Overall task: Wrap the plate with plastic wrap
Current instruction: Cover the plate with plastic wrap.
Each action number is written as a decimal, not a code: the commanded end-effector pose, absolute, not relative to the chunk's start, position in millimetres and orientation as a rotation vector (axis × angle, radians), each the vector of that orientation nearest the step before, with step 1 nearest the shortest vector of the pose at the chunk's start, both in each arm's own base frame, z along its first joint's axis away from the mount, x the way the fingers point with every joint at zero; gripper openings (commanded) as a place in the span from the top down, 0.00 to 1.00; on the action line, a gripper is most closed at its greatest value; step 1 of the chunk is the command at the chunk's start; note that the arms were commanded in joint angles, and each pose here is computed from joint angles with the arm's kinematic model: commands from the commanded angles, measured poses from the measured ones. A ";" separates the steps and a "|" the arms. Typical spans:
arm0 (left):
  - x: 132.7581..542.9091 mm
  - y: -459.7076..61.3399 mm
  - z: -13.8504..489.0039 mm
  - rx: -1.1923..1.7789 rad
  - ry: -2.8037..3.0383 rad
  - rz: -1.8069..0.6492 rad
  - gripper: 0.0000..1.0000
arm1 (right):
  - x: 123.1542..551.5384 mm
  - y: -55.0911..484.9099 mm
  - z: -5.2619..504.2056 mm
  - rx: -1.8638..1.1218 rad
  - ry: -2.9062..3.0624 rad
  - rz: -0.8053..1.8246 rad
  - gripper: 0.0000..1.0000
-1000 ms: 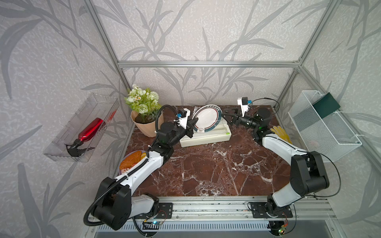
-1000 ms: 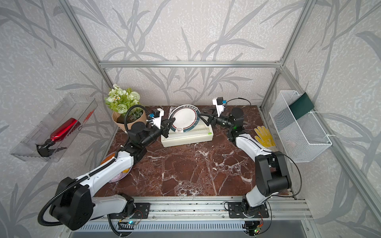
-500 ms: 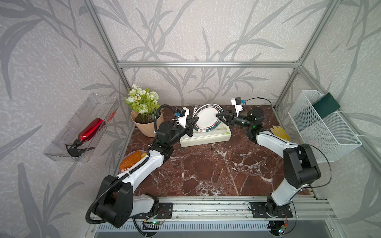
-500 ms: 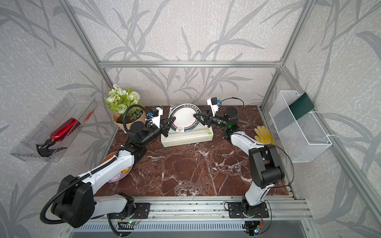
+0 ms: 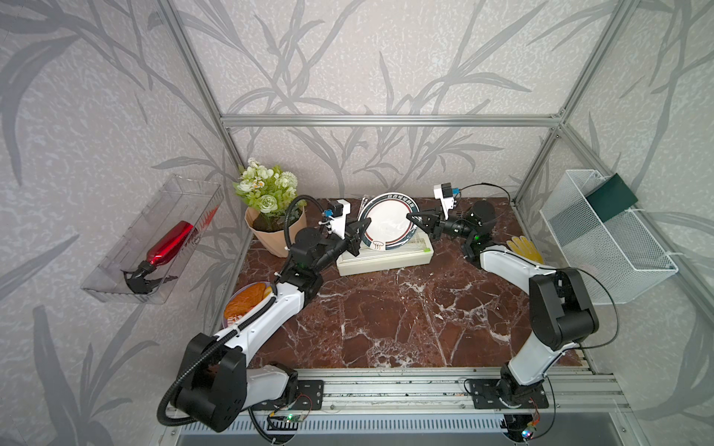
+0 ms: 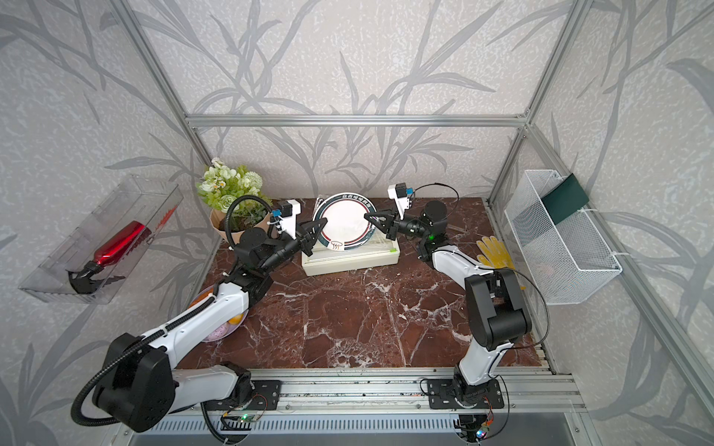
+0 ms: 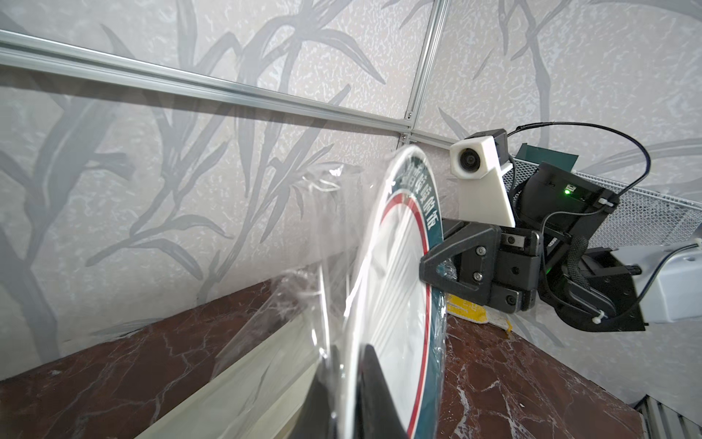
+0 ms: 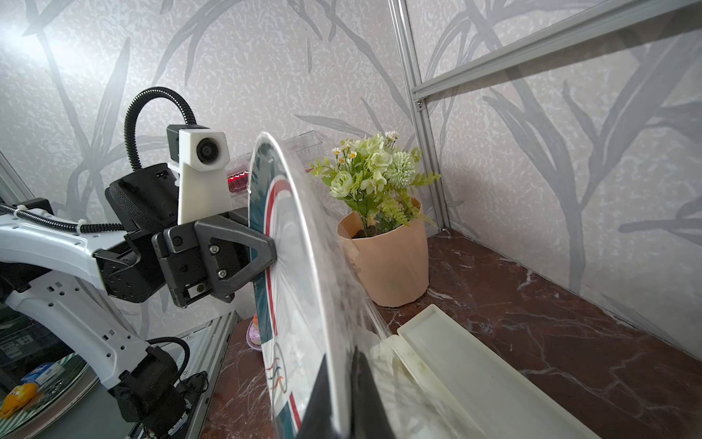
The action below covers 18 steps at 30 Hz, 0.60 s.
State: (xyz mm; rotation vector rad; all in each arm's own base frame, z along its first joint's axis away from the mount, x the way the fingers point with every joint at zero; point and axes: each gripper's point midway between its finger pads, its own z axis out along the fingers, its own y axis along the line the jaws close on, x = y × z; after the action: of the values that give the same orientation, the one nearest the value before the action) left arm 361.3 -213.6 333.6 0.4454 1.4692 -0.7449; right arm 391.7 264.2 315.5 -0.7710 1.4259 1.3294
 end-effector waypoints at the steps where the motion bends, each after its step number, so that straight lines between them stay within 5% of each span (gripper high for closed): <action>1: 347.8 -195.7 385.6 0.398 1.355 -0.668 0.71 | 382.6 254.4 358.9 -0.721 1.336 1.290 1.00; 7: 319.7 -172.2 403.1 0.325 1.370 -0.639 0.49 | 361.9 247.2 356.2 -0.695 1.353 1.295 1.00; 18: 329.6 -138.2 381.0 0.123 1.579 -0.511 0.43 | 309.2 241.1 322.7 -0.661 1.465 1.305 1.00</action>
State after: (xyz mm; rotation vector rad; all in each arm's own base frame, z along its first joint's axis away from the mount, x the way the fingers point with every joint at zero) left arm 321.0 -143.8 400.4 0.1703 1.4669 -0.5556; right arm 325.7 242.2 307.0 -0.6375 1.5171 1.3373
